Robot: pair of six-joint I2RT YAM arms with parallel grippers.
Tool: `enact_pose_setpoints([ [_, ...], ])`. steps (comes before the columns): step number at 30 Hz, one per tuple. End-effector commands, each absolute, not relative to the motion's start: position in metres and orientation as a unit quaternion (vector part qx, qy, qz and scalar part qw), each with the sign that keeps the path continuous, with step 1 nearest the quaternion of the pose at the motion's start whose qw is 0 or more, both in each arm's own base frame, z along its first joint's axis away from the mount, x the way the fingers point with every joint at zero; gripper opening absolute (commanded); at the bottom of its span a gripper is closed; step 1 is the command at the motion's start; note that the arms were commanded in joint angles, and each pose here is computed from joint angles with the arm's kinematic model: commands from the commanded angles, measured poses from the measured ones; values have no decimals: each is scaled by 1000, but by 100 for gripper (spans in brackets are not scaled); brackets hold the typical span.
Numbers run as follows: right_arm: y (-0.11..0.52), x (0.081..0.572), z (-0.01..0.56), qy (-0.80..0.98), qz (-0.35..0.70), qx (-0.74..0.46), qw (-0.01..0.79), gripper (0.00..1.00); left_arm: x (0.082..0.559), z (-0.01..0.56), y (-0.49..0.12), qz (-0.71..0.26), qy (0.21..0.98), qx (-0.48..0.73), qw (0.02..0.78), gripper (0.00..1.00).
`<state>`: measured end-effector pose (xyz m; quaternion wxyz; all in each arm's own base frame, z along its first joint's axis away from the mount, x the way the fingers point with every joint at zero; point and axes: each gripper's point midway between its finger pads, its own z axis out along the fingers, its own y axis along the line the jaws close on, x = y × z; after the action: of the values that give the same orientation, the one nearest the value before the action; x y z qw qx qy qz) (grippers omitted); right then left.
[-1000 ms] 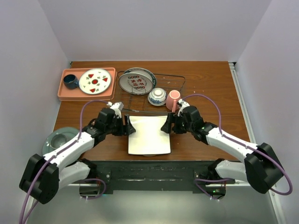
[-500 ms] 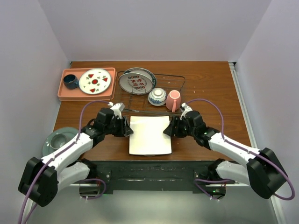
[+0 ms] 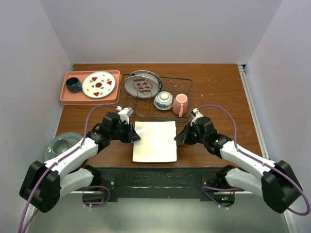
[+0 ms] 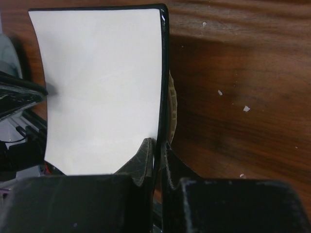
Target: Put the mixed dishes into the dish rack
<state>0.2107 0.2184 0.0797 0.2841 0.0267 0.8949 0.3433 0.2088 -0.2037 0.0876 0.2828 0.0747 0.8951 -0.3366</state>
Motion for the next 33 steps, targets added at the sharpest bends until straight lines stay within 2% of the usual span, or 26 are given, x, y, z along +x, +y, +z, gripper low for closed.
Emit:
enact_pose_setpoints([
  [1,212,213,95,890,333,29,310,0,214,98,-214,-353,884,94,292,16],
  [9,188,213,105,894,290,50,338,0,221,103,-217,-344,884,92,301,21],
  [17,182,208,100,896,281,57,338,0,223,104,-226,-348,882,102,302,22],
  [20,181,208,99,896,282,60,337,0,219,91,-231,-337,890,108,287,21],
  [23,178,209,100,897,275,70,339,0,218,72,-227,-299,909,100,274,15],
  [26,171,212,103,894,264,85,352,0,223,60,-217,-234,926,93,280,11],
  [29,172,213,111,886,273,86,364,0,223,57,-221,-233,927,97,279,9],
  [31,173,214,113,885,276,84,364,5,222,53,-225,-239,927,100,272,6],
  [33,177,212,112,885,283,80,360,18,220,49,-227,-241,928,104,264,3],
])
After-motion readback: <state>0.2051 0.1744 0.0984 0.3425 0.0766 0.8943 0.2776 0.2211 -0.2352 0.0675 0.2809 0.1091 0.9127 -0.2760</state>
